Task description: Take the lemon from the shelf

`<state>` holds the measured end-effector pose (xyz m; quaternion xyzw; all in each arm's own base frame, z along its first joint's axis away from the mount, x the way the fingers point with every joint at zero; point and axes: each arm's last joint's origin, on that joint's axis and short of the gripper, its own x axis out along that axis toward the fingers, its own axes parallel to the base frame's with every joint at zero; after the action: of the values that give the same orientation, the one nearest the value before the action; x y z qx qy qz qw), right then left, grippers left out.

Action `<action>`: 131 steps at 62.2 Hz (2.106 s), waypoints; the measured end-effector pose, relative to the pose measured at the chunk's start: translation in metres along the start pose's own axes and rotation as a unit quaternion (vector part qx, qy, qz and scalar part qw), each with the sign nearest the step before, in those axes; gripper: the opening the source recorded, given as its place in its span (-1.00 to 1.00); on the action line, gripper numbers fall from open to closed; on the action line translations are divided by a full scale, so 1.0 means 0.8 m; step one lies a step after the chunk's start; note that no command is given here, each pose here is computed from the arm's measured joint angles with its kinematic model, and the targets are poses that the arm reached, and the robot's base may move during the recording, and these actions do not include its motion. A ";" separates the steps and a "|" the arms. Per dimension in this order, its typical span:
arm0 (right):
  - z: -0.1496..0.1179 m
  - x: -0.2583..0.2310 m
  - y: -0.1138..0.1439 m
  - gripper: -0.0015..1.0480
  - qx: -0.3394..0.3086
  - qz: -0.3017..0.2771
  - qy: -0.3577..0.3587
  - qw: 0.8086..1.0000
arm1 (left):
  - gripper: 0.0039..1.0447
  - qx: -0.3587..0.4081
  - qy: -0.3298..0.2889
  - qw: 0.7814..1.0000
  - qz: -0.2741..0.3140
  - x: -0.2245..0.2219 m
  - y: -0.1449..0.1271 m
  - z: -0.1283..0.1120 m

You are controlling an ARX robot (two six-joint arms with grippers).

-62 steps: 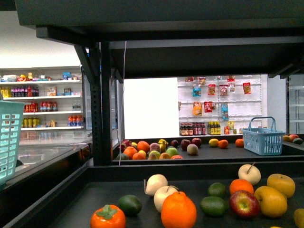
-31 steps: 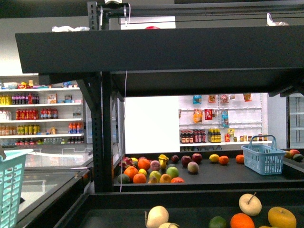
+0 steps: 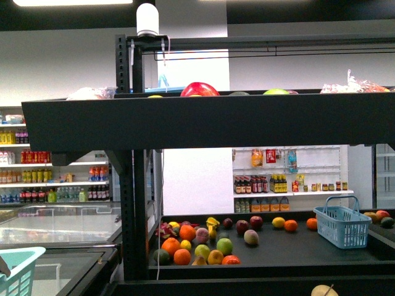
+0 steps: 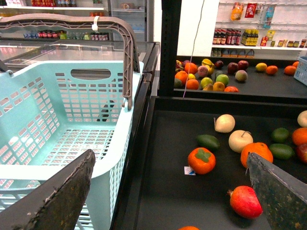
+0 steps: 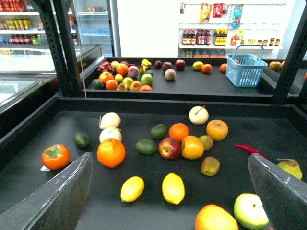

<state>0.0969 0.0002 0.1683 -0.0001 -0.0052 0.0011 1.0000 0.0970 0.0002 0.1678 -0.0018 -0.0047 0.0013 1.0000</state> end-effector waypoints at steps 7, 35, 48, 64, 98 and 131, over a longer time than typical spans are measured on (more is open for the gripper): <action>0.000 0.000 0.000 0.86 0.000 0.000 0.000 1.000 | 0.85 0.000 0.000 1.000 0.000 0.000 0.000 0.000; 0.000 0.000 0.000 0.86 0.000 0.000 0.000 1.000 | 0.85 -0.102 0.079 0.991 -0.028 0.016 -0.005 0.006; 0.000 0.000 0.000 0.86 0.000 0.000 0.000 1.000 | 0.85 -0.165 0.066 0.983 -0.037 0.061 0.009 0.085; 0.000 0.000 0.000 0.86 0.000 0.000 0.000 1.000 | 0.85 -0.391 0.076 0.916 0.040 0.134 0.098 0.140; 0.000 0.000 0.000 0.86 0.000 0.000 0.000 1.000 | 0.85 -0.580 0.093 0.805 0.077 0.266 0.187 0.151; 0.000 0.000 0.000 0.86 0.000 0.000 0.000 1.000 | 0.85 -0.637 0.031 0.767 0.073 0.360 0.209 0.121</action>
<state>0.0969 0.0002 0.1683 -0.0001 -0.0052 0.0011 1.0000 0.3835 0.1689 0.2670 -0.6384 0.0268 0.0710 0.7659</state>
